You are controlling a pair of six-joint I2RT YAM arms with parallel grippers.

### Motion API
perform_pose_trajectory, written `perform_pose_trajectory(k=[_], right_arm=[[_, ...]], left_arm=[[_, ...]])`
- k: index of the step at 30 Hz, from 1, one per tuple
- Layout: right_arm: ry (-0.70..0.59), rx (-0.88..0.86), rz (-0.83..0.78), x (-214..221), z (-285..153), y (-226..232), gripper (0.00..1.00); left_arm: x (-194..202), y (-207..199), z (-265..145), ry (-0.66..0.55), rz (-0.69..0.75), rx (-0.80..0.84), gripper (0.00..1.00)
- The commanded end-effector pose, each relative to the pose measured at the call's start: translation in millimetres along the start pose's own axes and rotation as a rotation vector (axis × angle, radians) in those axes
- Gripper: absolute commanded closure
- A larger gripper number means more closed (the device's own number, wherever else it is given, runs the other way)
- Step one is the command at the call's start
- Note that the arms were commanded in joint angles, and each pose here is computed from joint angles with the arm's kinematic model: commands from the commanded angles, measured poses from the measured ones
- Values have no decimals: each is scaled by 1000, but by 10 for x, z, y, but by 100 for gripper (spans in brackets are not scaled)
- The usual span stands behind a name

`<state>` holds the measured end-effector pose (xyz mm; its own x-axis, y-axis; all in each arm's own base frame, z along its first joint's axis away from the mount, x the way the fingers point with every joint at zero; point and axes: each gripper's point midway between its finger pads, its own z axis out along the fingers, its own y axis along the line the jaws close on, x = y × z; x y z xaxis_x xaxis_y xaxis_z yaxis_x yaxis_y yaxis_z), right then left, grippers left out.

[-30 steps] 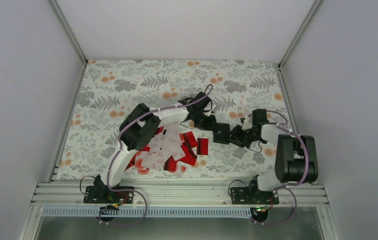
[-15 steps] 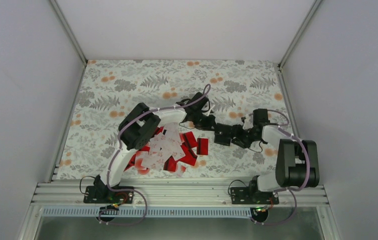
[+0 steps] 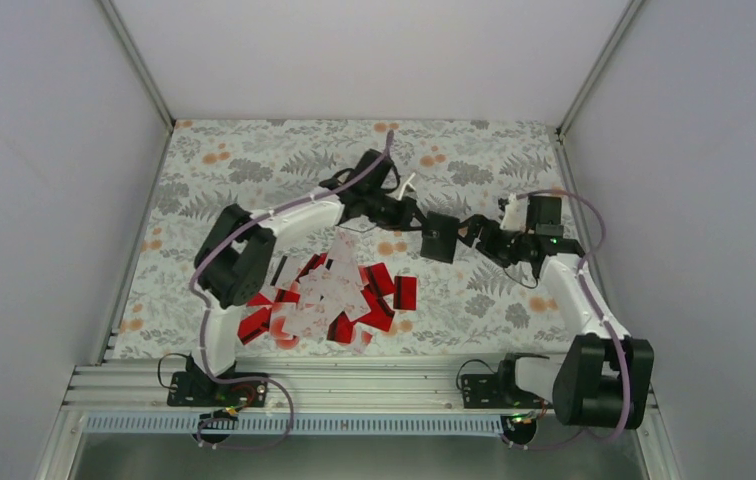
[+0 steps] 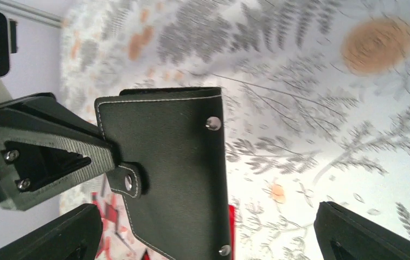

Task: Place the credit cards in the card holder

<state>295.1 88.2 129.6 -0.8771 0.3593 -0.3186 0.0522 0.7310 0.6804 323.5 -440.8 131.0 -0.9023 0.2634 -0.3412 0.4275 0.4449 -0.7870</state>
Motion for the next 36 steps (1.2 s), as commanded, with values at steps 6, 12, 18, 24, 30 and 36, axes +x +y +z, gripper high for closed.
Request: perform_pose_trajectory(k=[6, 12, 18, 24, 30, 36], right_arm=[[-15, -445, -148, -129, -536, 1034, 6], [25, -614, -231, -105, -817, 1441, 18], [48, -688, -267, -102, -947, 1656, 50], [67, -715, -276, -94, -1002, 1777, 67], [73, -716, -268, -92, -1015, 1796, 89], [47, -659, -242, -153, -984, 1763, 96]], left_arm=[[-210, -857, -864, -57, 204, 149, 98], [-230, -1299, -1145, -57, 270, 237, 98], [-246, -1542, -1261, -52, 305, 294, 98], [-205, -1584, -1191, -13, 314, 311, 98], [-247, -1598, -1173, -19, 316, 296, 95], [-378, -1486, -1251, -87, 331, 139, 42]])
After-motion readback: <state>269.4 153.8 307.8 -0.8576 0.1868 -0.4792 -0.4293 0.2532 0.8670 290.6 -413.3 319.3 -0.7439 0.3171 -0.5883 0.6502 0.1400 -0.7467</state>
